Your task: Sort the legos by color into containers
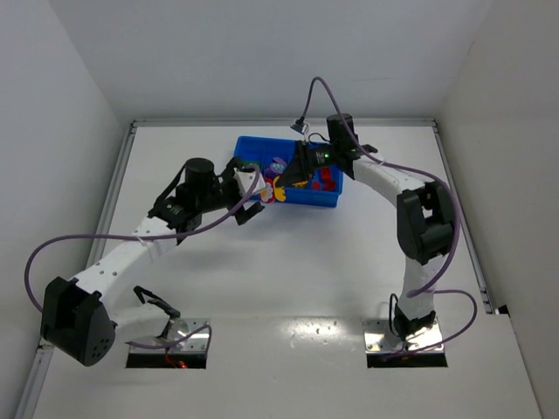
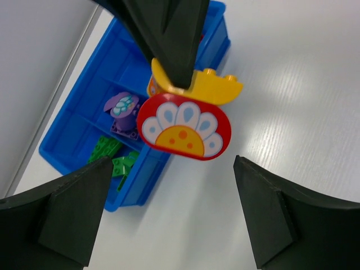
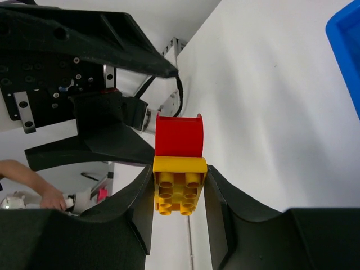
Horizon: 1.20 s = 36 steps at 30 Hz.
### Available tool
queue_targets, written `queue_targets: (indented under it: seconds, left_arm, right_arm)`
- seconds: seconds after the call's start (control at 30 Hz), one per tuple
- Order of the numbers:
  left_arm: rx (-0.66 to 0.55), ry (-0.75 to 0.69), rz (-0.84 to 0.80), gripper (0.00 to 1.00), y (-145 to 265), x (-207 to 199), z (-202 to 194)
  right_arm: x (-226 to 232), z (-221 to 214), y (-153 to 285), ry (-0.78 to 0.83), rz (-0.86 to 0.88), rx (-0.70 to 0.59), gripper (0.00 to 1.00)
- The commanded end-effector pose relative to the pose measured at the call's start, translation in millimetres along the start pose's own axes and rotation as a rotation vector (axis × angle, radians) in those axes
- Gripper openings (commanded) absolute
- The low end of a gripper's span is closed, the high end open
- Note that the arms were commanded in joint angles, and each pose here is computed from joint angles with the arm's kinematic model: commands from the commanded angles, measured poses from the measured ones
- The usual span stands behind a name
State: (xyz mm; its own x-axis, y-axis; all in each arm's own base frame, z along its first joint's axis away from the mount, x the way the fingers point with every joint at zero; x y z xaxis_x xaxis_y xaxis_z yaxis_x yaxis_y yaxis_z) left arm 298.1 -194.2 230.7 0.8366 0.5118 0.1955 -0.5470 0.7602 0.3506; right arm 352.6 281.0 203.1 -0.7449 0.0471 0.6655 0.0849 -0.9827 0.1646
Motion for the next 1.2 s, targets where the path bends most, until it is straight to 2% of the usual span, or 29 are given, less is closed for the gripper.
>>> queue_targets:
  seconds: [0.0,0.3,0.77,0.9,1.1,1.17]
  left_arm:
    - [-0.064,-0.046,-0.103,0.94,-3,-10,23]
    - [-0.064,-0.094,-0.133,0.94,-7,-22,23]
    - [-0.08,-0.143,0.018,0.95,-14,-9,23]
    - [-0.084,-0.144,0.01,0.84,-14,-10,24]
    - [-0.087,-0.153,0.002,0.61,-13,-13,23]
    - [-0.089,-0.154,0.002,0.44,-11,-14,22]
  right_arm:
    - [28,23,0,0.131,0.066,-0.015,0.18]
    - [26,28,-12,0.137,0.093,-0.008,0.18]
    - [29,18,-19,0.12,0.116,0.013,0.18]
    - [29,18,-19,0.12,0.116,0.013,0.18]
    - [28,19,-19,0.12,0.107,0.011,0.18]
    - [27,19,-19,0.12,0.098,0.008,0.17]
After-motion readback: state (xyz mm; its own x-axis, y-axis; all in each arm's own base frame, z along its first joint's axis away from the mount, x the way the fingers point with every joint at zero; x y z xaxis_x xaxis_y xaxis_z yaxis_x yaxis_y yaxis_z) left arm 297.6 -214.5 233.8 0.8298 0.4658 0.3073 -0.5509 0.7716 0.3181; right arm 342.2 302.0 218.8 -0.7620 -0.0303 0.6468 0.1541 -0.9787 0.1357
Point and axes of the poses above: each gripper's point midway between its finger pads, its own y axis back along the fingers, its own x axis along the line the jaws close on, z = x × y, the point moved 3 cm from there along y, back along the fingers, and after that the axes turned 11 degrees about y, right-handed, at the moved point
